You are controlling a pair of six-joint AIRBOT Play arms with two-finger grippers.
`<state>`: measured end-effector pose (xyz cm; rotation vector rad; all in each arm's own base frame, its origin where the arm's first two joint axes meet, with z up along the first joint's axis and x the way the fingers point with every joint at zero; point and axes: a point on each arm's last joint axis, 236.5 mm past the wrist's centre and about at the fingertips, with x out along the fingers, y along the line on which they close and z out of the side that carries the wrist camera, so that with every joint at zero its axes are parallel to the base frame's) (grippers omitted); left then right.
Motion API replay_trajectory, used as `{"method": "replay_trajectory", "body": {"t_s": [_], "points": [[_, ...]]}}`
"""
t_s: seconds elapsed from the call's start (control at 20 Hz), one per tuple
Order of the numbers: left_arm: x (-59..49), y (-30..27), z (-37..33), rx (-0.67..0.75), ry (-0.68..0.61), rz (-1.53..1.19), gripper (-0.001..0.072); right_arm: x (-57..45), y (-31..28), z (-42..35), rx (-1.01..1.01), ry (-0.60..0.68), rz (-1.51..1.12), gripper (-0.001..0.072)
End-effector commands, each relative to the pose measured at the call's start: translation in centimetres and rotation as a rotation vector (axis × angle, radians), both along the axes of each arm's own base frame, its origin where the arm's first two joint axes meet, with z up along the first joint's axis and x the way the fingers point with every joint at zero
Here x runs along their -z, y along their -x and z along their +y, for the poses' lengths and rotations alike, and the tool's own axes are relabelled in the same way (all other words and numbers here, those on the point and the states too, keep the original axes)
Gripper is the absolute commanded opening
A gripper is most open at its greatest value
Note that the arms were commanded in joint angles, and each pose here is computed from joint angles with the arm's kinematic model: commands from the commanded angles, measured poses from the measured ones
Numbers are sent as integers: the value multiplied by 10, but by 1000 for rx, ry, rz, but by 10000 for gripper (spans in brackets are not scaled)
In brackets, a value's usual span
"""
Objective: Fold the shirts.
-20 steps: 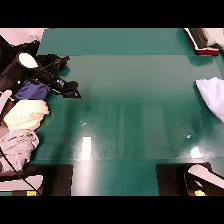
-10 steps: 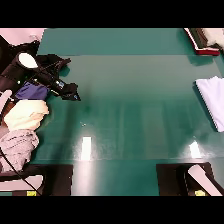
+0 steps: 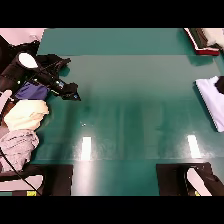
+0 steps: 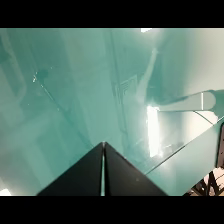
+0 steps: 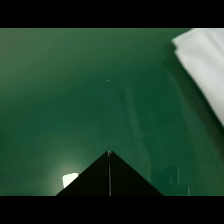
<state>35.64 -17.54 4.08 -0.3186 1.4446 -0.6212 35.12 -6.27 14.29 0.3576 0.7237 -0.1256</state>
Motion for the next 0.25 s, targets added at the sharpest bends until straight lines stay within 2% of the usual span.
{"method": "replay_trajectory", "body": {"t_s": [0.0, 0.2], "points": [[0, -1, 0, -2, 0, -2, 26, -14, 3, 78, -212, -3, -34, 17], [0, -1, 0, -2, 0, -2, 26, -24, 12, 114, -291, -31, -55, 17]]}}
